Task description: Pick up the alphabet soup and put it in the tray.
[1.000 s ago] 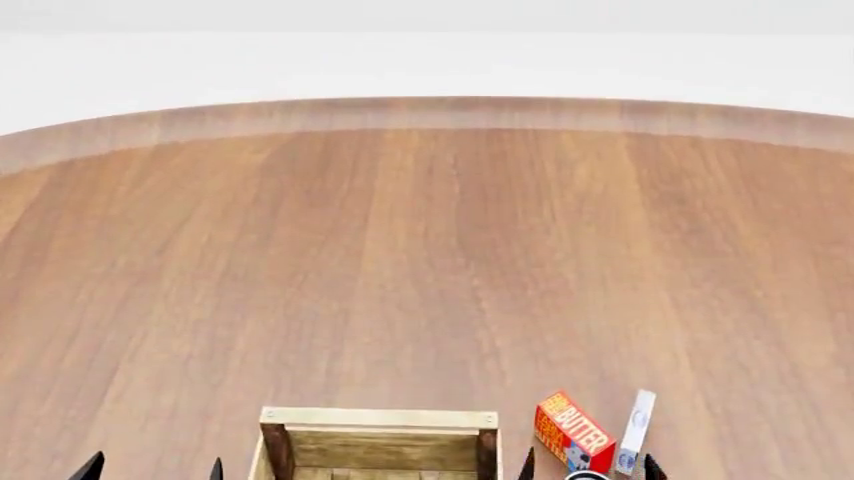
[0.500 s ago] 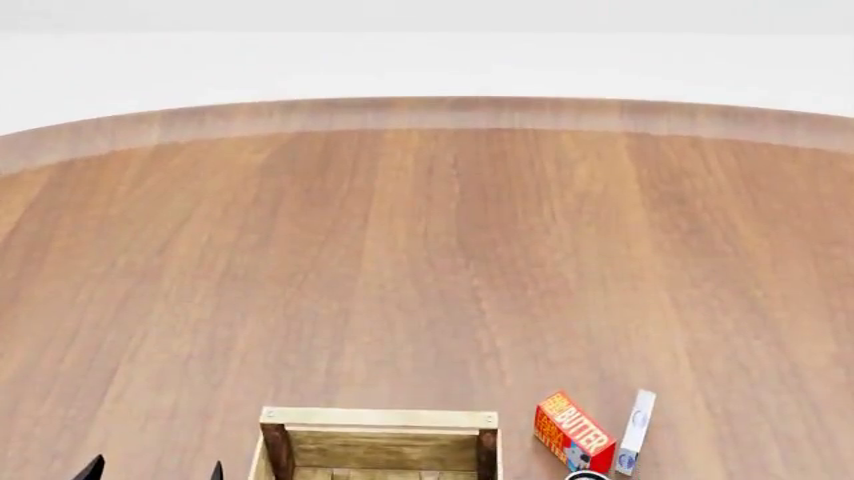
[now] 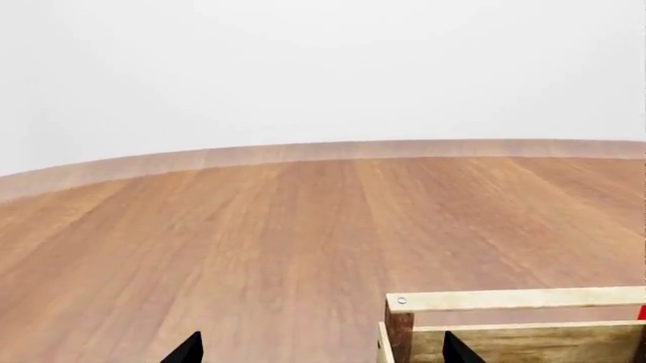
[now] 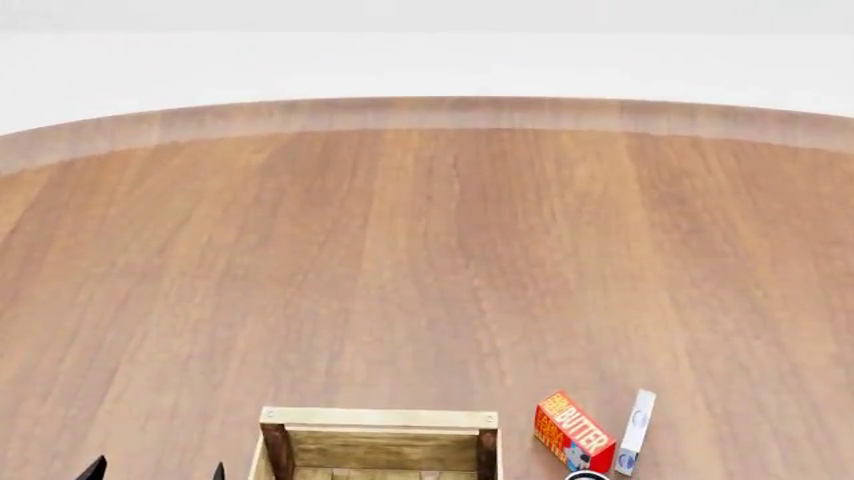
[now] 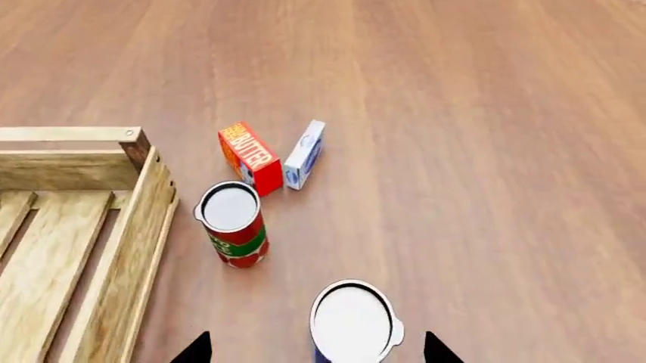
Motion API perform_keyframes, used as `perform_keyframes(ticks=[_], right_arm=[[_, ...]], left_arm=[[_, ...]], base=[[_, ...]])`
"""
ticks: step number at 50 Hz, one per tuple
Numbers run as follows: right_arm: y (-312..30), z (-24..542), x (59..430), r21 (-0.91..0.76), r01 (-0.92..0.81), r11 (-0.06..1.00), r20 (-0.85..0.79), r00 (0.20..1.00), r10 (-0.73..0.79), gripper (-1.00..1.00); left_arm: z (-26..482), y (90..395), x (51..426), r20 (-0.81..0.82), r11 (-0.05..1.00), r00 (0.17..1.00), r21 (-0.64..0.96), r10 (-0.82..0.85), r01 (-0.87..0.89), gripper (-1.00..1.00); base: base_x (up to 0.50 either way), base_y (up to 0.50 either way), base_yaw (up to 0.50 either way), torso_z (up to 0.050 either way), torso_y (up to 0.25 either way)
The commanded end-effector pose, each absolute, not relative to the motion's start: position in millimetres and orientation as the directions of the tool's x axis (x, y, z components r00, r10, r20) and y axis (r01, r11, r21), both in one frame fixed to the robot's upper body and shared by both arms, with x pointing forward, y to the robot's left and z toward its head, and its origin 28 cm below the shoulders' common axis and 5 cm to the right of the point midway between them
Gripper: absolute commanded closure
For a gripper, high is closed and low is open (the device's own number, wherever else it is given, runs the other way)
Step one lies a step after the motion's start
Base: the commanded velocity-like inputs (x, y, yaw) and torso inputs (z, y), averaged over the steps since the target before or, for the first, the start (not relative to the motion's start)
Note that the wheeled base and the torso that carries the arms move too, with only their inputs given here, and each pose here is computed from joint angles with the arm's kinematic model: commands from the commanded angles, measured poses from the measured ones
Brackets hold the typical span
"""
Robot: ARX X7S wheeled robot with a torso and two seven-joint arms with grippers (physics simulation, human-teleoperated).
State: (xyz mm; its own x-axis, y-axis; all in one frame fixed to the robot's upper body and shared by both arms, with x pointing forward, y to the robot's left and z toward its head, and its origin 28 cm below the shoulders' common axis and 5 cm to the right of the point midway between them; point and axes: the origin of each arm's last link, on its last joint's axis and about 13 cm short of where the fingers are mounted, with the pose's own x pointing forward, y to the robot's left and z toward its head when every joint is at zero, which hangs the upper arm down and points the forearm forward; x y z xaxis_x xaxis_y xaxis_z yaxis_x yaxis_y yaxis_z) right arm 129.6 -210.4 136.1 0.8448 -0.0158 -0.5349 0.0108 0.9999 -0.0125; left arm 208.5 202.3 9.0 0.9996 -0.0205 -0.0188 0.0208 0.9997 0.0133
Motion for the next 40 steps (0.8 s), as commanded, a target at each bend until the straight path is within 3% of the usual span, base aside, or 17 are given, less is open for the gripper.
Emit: perform_keyframes(ticks=[1,40], right_arm=[[-227.9,128.9,130.5,-0.045,0.033,0.998,-0.550,0.833,-0.052,-1.00],[-229.1,88.3,161.4,-0.039,0.056,0.998,-0.543,0.837,-0.069,-1.00]], left_arm=[[9.0,201.9,208.0,-0.019,1.000,1.000,0.013,-0.024,0.025,-1.00],[8.6,201.9,207.3,-0.016,1.000,1.000,0.018,-0.022,0.022,-1.00]], base=[[0.00,0.00,0.00,0.000,0.000],[0.00,0.00,0.00,0.000,0.000]])
